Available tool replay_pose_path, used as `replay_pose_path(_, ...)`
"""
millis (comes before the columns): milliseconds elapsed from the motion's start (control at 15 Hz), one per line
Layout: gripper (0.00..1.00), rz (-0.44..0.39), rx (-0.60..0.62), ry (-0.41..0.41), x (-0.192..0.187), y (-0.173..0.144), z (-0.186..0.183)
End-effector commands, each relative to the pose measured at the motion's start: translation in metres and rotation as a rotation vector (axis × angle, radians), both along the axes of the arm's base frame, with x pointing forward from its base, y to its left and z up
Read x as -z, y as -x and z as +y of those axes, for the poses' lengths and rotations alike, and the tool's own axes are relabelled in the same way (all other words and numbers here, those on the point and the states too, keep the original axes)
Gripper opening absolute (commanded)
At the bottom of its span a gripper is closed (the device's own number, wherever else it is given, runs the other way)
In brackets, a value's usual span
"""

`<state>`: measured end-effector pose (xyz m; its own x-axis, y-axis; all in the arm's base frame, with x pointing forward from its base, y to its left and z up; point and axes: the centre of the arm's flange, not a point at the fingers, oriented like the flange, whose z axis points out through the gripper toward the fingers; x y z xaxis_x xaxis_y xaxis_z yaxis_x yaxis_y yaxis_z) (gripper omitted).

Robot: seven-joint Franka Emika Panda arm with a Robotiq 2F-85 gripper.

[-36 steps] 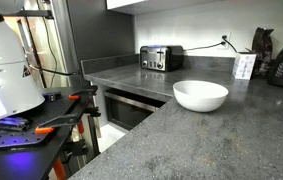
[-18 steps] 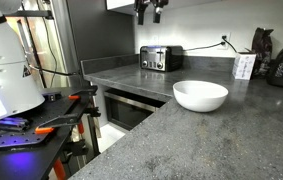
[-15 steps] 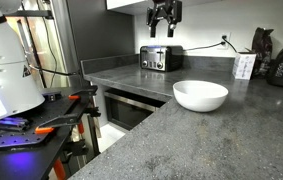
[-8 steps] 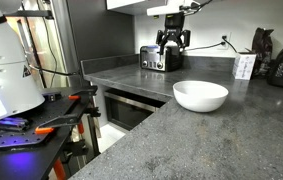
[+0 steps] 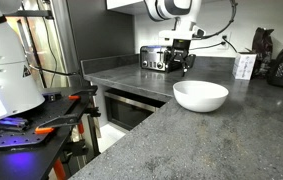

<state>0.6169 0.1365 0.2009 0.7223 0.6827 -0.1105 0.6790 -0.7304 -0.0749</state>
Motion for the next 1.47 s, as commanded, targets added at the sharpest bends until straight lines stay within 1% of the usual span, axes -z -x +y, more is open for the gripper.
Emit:
replay_pose_path(0, 0.59, 0.031, -0.032, 0.033, 0.028, -0.031, 0.004)
replay_pose_path(67, 0.56, 0.033, -0.037, 0.040, 0.036, -0.036, 0.004)
replay_pose_path(200, 0.64, 0.025, -0.039, 0.047, 0.048, -0.047, 0.006)
replay_pose_path(267, 0.63, 0.014, -0.040, 0.054, 0.052, -0.055, 0.006)
replay_pose_path(333, 0.64, 0.004, -0.039, 0.057, 0.052, -0.061, 0.006)
replay_pose_path(400, 0.63, -0.004, -0.033, 0.059, 0.051, -0.067, 0.006)
replay_pose_path(533, 0.65, -0.012, -0.027, 0.061, 0.047, -0.074, 0.003)
replay_pose_path(800, 0.64, -0.016, -0.016, 0.060, 0.038, -0.081, -0.004)
replay_pose_path(1000, 0.66, -0.020, -0.016, 0.060, 0.031, -0.087, -0.009)
replay_pose_path(1067, 0.64, -0.015, -0.014, 0.059, 0.030, -0.089, -0.011)
replay_pose_path(1133, 0.54, -0.005, -0.010, 0.057, 0.030, -0.092, -0.013)
replay_pose_path(1333, 0.37, 0.026, -0.001, 0.063, 0.034, -0.096, -0.020)
replay_pose_path(1400, 0.35, 0.036, 0.003, 0.064, 0.037, -0.097, -0.022)
